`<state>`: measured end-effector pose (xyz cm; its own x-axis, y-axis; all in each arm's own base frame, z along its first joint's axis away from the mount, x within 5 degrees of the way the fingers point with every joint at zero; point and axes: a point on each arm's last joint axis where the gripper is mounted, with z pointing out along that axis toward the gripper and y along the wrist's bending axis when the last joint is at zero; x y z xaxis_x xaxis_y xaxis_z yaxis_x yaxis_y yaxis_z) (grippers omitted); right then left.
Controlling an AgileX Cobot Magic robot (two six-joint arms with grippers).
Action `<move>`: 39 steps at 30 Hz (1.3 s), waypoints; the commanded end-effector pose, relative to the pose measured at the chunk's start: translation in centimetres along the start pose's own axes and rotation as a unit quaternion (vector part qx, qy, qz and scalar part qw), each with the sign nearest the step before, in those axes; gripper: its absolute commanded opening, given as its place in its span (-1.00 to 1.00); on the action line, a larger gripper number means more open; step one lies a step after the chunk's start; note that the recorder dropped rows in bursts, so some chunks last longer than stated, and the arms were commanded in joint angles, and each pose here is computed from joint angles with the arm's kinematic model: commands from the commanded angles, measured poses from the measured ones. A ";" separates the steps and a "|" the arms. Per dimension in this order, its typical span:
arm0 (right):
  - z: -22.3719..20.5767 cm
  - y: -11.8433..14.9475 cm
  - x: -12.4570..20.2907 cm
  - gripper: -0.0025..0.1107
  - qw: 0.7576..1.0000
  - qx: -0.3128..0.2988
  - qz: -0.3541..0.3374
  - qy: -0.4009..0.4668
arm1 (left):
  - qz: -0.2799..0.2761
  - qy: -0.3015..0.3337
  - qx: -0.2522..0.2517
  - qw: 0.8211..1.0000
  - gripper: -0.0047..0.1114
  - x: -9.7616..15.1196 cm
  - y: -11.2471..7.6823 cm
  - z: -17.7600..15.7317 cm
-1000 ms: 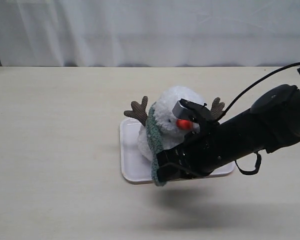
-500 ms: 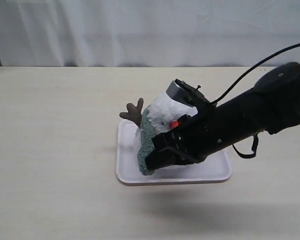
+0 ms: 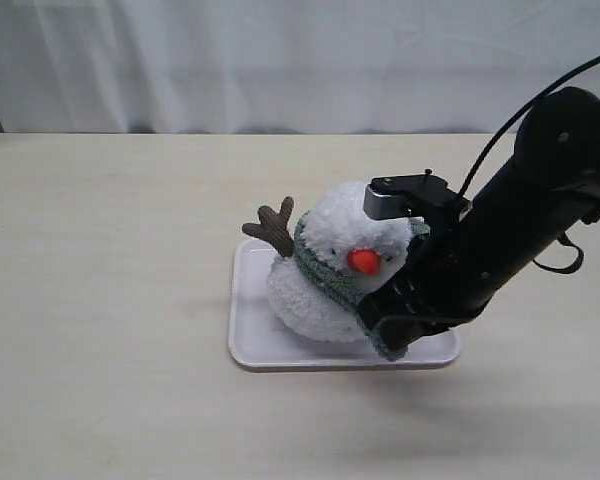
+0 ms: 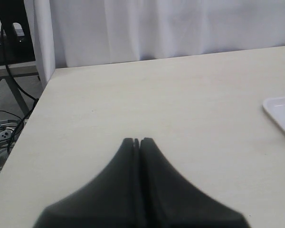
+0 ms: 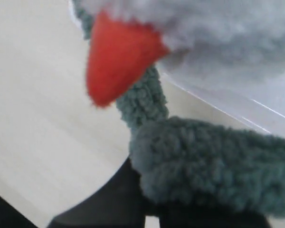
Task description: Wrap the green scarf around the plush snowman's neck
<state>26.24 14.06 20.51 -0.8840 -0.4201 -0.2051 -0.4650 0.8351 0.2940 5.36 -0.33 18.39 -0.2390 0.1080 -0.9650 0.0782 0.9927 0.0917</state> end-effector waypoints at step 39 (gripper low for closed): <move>3.9 -1.4 1.0 -0.37 0.999 0.007 0.034 0.003 | -0.003 -0.006 -0.002 1.000 -0.92 0.0 0.0 0.0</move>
<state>26.26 13.70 16.06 -0.9192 -0.3399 -0.1989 -0.3851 0.8812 0.2741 5.36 -0.33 18.39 -0.2390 0.1080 -0.9650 0.0782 0.9927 0.0917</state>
